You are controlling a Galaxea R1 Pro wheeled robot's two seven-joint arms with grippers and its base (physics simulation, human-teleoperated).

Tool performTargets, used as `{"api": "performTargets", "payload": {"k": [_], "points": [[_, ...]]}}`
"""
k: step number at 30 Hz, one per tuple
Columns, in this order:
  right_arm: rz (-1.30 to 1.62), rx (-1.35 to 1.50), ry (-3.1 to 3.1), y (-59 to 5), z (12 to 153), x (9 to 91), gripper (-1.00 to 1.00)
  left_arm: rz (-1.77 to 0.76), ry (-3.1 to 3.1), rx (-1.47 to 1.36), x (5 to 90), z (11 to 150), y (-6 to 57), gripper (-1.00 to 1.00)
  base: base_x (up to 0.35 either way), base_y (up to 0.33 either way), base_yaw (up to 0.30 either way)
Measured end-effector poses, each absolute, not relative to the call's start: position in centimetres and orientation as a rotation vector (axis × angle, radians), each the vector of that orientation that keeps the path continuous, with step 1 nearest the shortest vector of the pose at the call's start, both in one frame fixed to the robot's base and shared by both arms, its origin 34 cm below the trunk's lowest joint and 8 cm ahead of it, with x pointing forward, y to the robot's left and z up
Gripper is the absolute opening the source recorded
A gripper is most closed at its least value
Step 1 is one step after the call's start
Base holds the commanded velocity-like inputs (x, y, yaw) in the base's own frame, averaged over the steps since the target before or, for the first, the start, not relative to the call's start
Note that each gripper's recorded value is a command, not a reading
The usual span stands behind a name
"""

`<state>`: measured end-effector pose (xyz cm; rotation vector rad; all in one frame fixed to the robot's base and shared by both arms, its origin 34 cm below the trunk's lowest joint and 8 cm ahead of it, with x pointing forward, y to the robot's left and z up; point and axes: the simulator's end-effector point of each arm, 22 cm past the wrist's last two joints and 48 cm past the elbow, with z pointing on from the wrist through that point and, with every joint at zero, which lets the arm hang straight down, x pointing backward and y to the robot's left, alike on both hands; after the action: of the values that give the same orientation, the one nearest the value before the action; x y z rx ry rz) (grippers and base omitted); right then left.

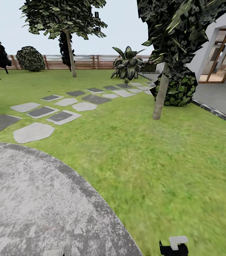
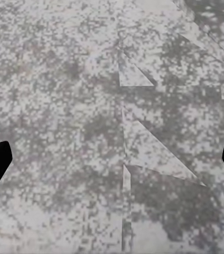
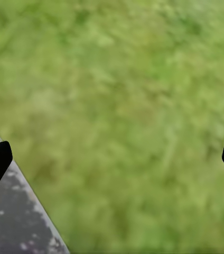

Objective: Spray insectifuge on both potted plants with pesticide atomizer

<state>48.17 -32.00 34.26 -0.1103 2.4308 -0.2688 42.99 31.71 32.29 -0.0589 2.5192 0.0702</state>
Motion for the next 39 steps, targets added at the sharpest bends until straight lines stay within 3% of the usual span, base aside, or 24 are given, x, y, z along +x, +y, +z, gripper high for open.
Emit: {"api": "performTargets", "payload": {"k": [29,39], "points": [[-0.268,-0.117,2.465,-31.9,28.6,46.1,1.00,0.072,2.551,-0.053,40.9,26.8,31.8,1.00,0.001,0.000,0.000],[-0.267,-0.124,2.470,-31.9,28.4,45.9,1.00,0.075,2.554,-0.053,40.8,26.7,32.0,1.00,0.213,0.175,0.000]]}}
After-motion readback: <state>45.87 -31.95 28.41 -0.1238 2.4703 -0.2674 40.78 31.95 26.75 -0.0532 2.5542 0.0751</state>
